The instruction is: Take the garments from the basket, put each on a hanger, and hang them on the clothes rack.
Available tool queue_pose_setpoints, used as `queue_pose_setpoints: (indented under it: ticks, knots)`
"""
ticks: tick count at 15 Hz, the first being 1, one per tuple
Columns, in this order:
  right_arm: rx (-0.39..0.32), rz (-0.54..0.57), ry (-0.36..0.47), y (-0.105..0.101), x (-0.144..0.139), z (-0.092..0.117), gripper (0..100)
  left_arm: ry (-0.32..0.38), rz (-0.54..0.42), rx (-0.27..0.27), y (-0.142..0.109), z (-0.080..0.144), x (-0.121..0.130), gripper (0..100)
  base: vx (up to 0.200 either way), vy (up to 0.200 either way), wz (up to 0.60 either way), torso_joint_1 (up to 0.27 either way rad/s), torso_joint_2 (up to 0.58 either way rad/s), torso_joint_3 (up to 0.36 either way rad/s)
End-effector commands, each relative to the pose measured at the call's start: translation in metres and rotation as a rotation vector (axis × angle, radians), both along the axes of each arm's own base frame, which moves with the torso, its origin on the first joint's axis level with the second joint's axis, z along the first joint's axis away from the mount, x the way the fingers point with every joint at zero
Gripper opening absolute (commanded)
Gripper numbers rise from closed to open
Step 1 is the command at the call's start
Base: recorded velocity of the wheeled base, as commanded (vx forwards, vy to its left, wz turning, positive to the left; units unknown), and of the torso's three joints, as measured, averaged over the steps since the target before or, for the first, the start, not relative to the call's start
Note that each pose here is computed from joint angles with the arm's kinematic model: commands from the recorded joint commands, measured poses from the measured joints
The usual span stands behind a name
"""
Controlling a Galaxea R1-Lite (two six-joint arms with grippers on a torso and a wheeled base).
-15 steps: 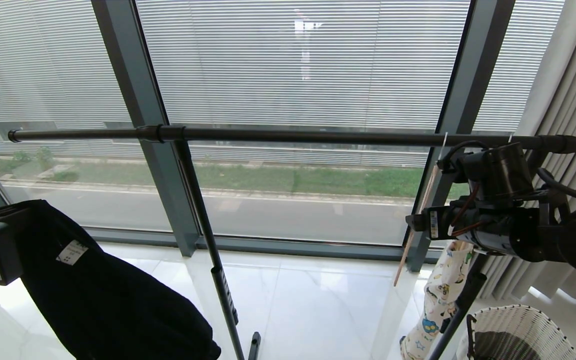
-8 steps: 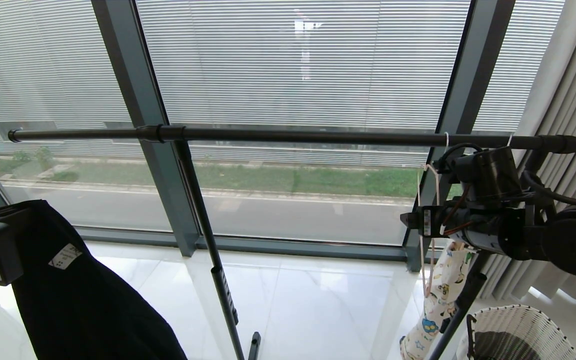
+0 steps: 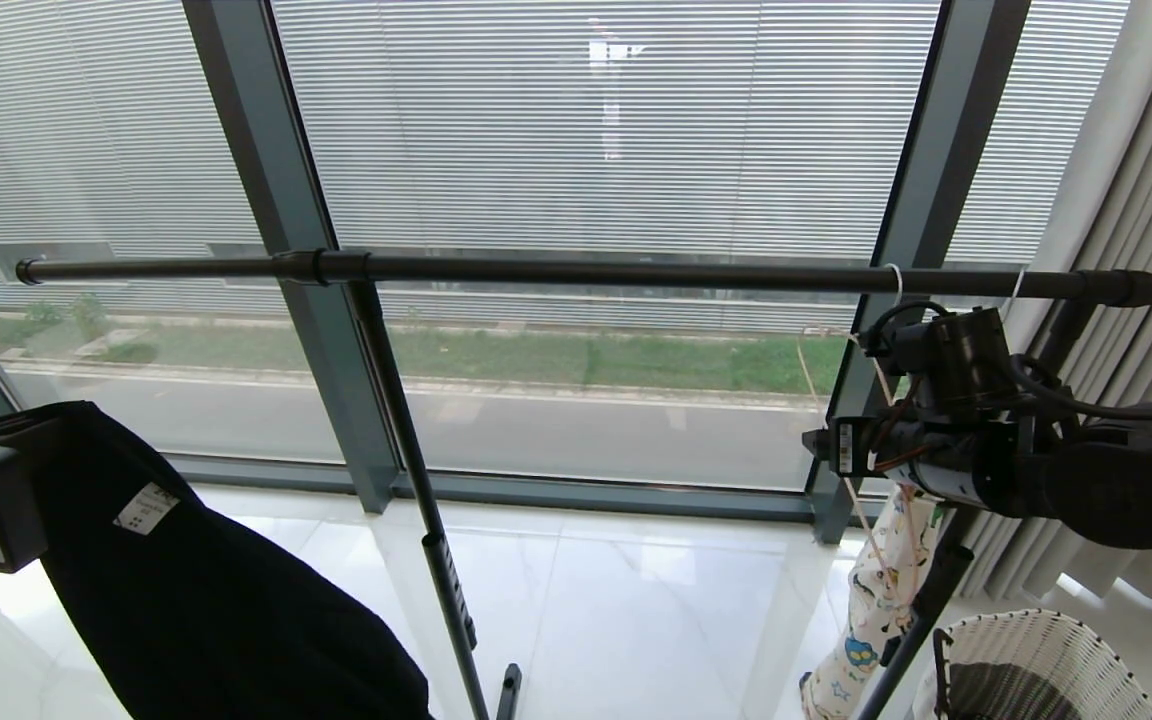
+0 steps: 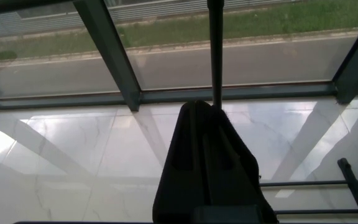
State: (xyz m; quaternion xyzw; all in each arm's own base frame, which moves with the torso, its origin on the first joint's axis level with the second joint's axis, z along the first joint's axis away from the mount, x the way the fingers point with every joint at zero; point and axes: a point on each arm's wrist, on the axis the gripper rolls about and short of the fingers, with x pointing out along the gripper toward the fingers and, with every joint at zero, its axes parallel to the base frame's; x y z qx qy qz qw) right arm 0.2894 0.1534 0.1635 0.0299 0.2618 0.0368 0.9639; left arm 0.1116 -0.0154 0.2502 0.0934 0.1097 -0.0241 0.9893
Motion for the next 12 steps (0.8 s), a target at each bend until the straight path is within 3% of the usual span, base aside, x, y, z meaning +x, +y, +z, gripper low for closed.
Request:
queue_pose_setpoints:
  ticks: [1,9,12]
  knots:
    - [-0.004,-0.009,0.007,-0.002,0.003,-0.003,0,0.000,0.001,0.000,0.000,0.000,0.000,0,0.000,0.000,0.00,0.000,0.00,0.000]
    - [-0.007,-0.014,0.005,-0.001,0.003,-0.004,0,-0.001,0.001,0.000,0.000,0.000,-0.001,0,0.000,0.000,0.00,0.000,0.00,0.000]
    - [0.027,0.002,-0.063,0.003,-0.001,0.009,0,-0.004,0.001,-0.001,0.000,0.000,-0.001,0,0.000,0.000,0.00,0.000,0.00,0.000]
